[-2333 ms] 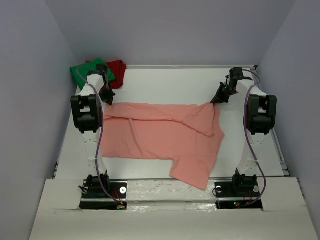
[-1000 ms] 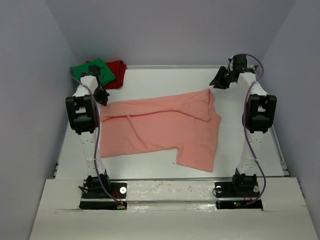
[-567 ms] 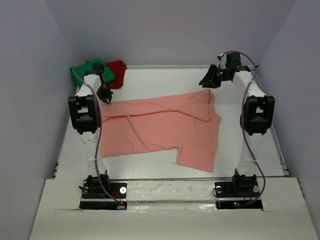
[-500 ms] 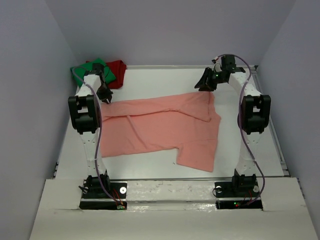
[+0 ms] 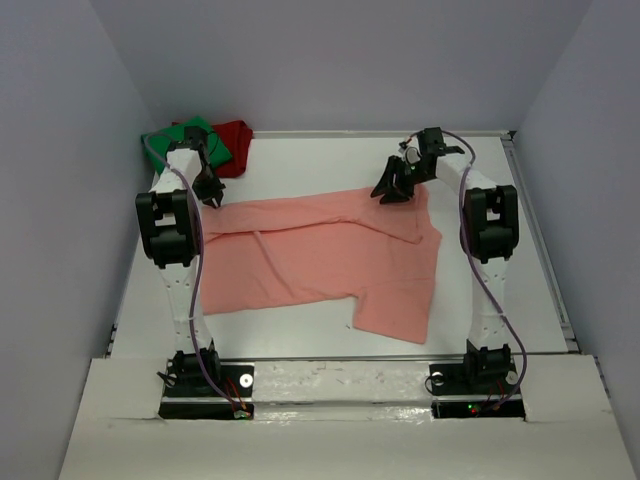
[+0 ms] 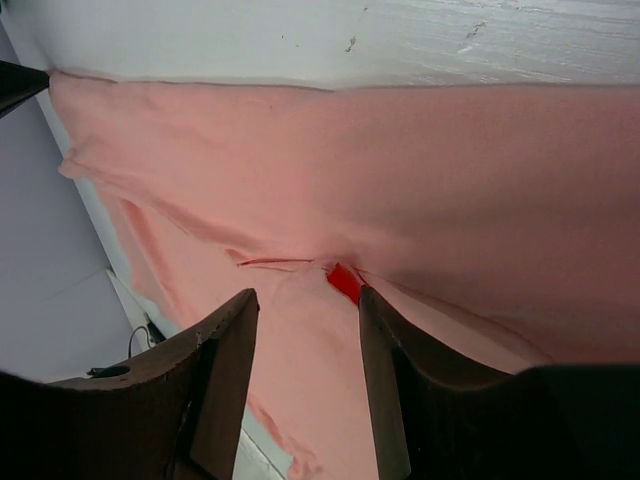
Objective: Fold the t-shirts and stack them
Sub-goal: Fold the flattened tshirt in 1/3 of the way
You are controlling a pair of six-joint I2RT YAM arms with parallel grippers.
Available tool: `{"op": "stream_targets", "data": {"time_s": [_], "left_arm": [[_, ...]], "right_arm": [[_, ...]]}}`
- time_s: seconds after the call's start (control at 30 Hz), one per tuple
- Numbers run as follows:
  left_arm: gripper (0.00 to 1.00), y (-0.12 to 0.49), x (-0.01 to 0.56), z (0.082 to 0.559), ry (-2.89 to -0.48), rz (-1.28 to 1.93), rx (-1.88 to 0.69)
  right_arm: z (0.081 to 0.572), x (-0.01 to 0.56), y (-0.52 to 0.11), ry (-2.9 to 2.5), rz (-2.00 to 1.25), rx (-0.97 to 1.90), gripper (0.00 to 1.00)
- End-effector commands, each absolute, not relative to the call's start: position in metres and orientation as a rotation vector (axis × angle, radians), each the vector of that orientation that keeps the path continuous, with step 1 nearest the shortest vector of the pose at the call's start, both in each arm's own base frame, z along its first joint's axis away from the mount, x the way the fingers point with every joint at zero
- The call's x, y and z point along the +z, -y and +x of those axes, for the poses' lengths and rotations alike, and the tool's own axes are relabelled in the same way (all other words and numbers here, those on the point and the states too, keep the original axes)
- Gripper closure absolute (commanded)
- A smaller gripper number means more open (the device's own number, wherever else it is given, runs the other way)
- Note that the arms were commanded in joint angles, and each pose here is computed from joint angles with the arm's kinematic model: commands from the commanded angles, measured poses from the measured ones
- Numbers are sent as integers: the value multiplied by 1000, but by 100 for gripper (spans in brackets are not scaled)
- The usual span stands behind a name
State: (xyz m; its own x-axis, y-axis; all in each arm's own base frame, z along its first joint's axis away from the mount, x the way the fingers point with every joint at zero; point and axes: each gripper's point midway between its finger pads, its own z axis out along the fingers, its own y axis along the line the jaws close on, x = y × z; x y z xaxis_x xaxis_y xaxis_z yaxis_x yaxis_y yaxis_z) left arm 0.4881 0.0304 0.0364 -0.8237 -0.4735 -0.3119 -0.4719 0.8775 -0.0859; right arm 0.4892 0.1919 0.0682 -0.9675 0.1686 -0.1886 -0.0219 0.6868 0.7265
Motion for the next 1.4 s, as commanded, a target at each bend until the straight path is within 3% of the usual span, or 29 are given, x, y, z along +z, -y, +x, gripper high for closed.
{"op": "stream_targets", "data": {"time_s": [0.0,0.3,0.4,0.43,0.5,1.23,1.37], "left_arm": [[78,-31,72,494,-2674,-660,-20],[78,-31,69,490,-2690,-659,-16],[78,-31,70,491,-2688,-661,-17],[78,-31,70,490,-2689,-661,-16],[78,-31,68,491,-2691,-661,-16],[79,-31,56,488,-2715,-669,-11],[79,-25,54,487,-2727,-664,-50]], "right_arm": [[480,56,-205,-2679,87,1195,49],[470,36,-225,-2712,65,1222,51],[467,35,-230,-2718,59,1239,76],[467,36,-230,-2719,62,1237,93],[467,39,-230,-2714,60,1237,100],[415,86,-230,-2731,50,1373,100],[406,86,-231,-2747,61,1410,96]]}}
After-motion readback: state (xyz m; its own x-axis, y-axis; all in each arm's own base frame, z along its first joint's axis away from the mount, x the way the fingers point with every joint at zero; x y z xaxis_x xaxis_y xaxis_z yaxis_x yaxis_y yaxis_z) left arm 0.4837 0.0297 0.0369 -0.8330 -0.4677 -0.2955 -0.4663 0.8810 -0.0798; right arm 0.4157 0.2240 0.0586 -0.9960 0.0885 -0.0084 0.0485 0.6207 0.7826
